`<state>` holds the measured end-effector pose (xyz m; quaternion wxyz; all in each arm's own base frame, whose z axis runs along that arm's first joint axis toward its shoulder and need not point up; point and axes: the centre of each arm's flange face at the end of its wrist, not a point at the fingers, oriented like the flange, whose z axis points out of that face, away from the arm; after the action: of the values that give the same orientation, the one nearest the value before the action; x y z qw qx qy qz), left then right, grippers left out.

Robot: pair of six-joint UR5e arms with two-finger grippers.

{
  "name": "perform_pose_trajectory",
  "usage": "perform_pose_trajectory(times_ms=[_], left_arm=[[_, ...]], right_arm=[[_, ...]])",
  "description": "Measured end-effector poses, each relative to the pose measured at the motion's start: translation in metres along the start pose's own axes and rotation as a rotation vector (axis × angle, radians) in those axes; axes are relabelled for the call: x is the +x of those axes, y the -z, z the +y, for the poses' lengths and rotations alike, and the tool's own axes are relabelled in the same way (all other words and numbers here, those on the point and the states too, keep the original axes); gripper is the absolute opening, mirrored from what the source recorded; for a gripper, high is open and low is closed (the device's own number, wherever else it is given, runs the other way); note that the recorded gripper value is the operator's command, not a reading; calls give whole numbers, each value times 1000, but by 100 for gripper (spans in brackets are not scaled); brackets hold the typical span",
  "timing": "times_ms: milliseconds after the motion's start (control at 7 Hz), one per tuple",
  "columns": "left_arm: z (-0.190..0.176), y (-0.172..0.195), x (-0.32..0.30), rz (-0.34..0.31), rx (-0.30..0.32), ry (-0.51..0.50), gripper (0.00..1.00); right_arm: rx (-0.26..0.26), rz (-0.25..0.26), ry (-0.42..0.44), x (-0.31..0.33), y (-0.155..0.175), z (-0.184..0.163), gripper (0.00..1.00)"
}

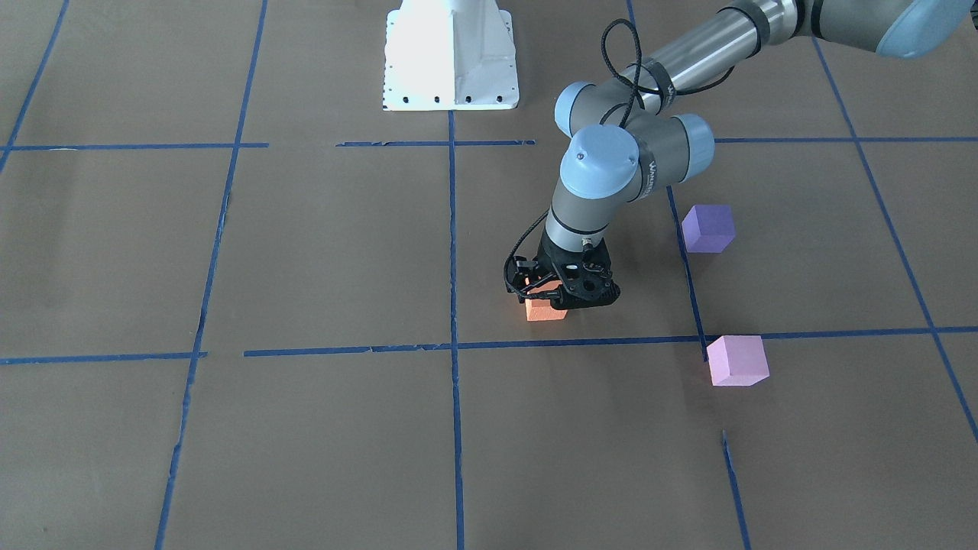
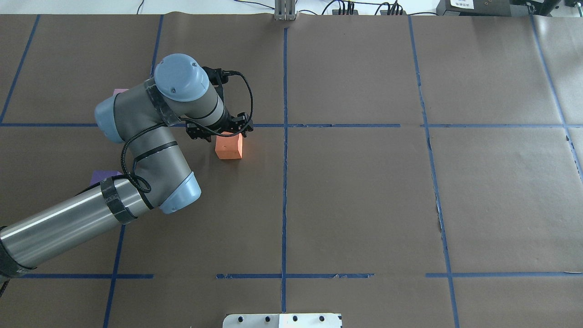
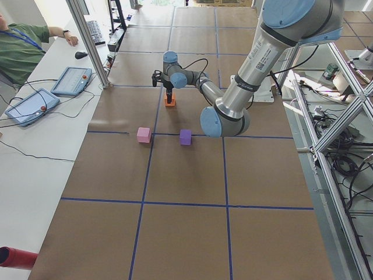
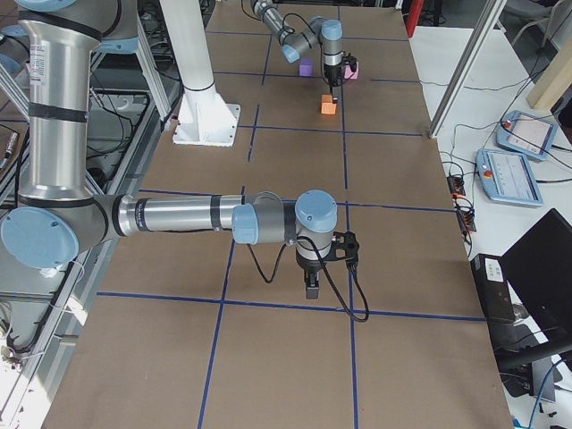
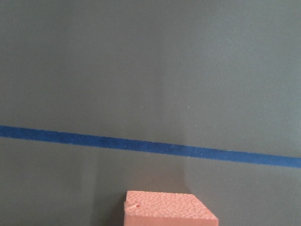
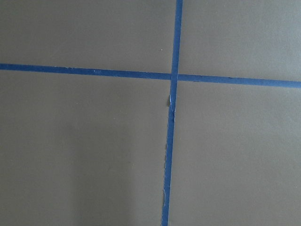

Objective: Arrange blocks in a line
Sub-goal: 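Move the left gripper over the orange cube and lower onto it, then close the left gripper on the orange cube and lift it, then carry the orange cube between the pink and purple cubes and release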

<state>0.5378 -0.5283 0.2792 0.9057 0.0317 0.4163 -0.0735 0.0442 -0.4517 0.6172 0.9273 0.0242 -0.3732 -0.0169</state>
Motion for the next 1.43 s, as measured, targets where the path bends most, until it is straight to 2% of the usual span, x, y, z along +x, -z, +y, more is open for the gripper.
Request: perform_pose_trajectory(times_ms=[286,571,857,1143,1429], left_arm=[[6,-10,1,-7,-17,-3,7],[7,-5,1,12,-60,1,6],[-2,21,-37,48,-88,12,6],[-15,51,-126,44,-80,-39,6],[-28,50,-223,-27,-76,-90,6]], right_arm=[[0,0,0,0,0,0,100],[-1,0,-1,0,0,0,100],[-1,0,-1,0,0,0,100],[-1,0,-1,0,0,0,100],[-1,0,-1,0,0,0,100]])
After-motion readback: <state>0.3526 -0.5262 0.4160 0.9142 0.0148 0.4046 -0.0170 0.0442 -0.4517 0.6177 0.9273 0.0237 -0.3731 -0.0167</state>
